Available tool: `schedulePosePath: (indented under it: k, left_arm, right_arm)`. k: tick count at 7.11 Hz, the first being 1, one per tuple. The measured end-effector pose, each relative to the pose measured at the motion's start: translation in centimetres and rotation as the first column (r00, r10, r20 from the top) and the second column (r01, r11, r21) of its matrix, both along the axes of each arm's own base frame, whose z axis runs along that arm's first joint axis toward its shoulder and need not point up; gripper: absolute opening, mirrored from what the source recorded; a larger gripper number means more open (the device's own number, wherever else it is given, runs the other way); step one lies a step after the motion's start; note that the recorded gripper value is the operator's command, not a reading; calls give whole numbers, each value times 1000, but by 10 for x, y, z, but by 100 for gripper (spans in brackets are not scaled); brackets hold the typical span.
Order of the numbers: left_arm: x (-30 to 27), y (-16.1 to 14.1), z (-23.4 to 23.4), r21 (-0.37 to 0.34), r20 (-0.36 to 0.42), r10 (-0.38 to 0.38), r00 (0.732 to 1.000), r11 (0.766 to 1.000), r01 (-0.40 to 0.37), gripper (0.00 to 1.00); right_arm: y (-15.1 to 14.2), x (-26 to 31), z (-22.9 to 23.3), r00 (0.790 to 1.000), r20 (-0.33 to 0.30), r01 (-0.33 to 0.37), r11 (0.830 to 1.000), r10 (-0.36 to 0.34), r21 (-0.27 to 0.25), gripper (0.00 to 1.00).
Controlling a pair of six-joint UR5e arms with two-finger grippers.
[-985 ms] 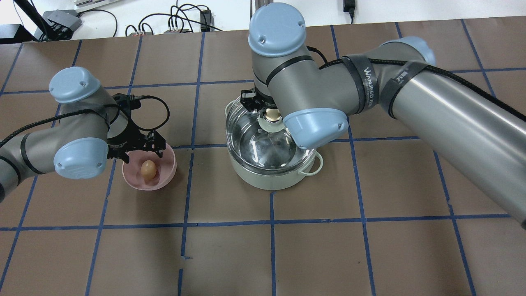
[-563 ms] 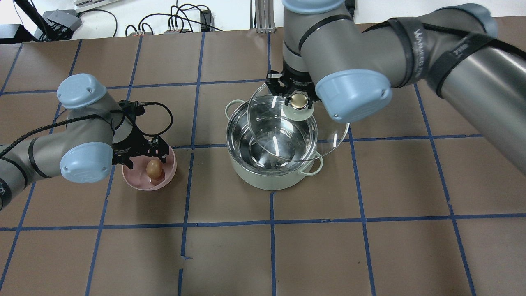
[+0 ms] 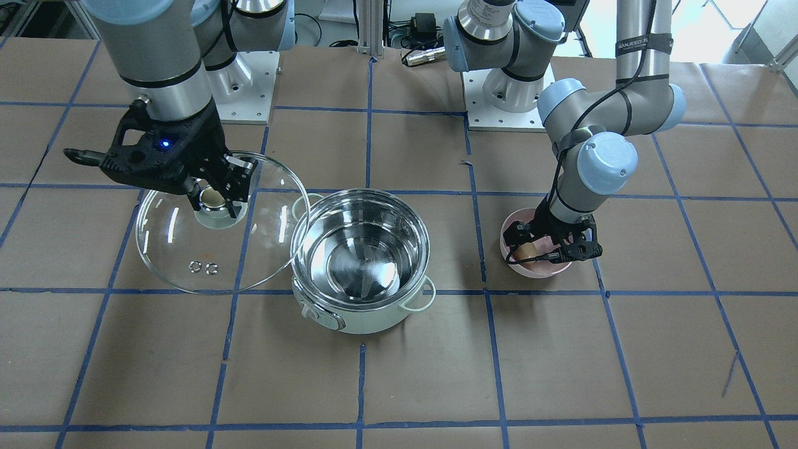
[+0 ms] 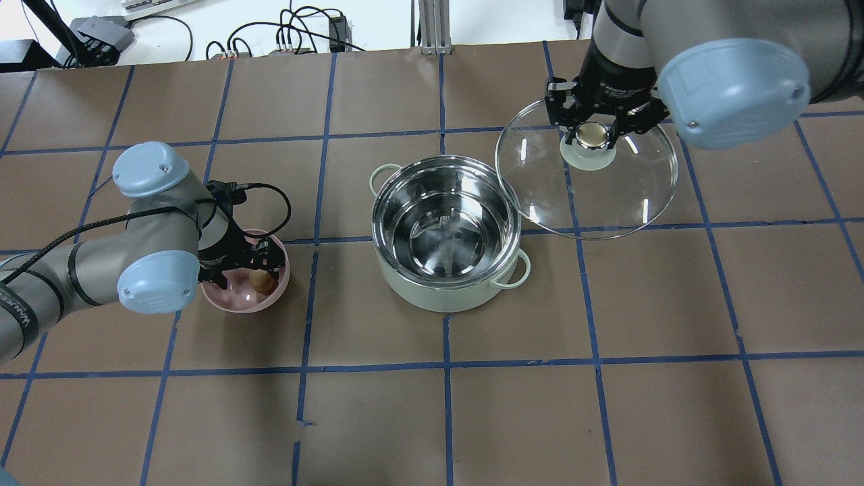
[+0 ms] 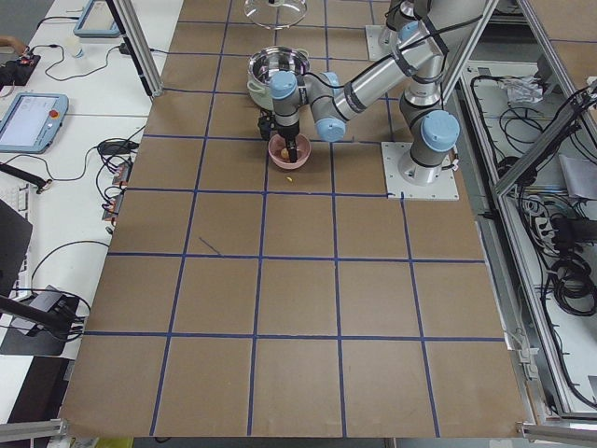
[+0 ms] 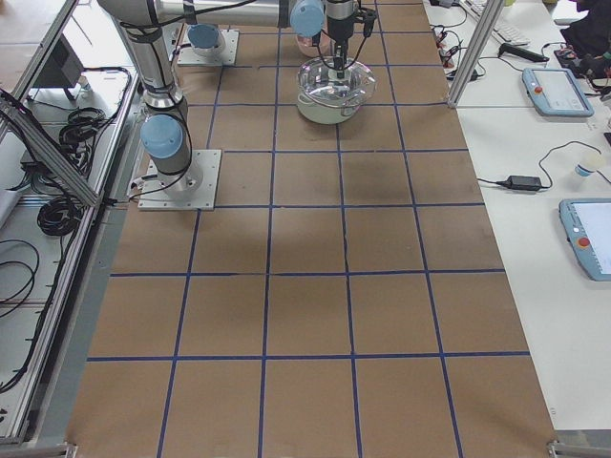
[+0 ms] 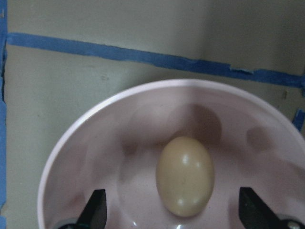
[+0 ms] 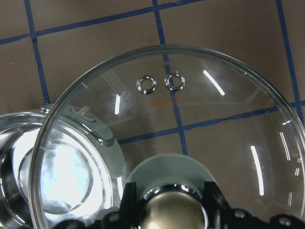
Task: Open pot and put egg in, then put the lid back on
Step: 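Grasp the lid knob with the right gripper and lift the lid off, then close the left gripper on the egg in the pink bowl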
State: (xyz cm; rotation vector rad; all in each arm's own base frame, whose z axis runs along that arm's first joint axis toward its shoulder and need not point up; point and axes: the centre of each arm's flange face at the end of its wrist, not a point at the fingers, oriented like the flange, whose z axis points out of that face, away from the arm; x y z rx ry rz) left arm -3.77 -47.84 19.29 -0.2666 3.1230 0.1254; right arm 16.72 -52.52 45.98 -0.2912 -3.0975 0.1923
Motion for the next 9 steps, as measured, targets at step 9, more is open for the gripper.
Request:
schedulePosePath:
  k: [9]
  left_arm:
    - [1,-8,5,-19,-3,-9,1000,1000,9,15]
  right_arm:
    - [11,-49,3,999,44,-9,996,5,86,16]
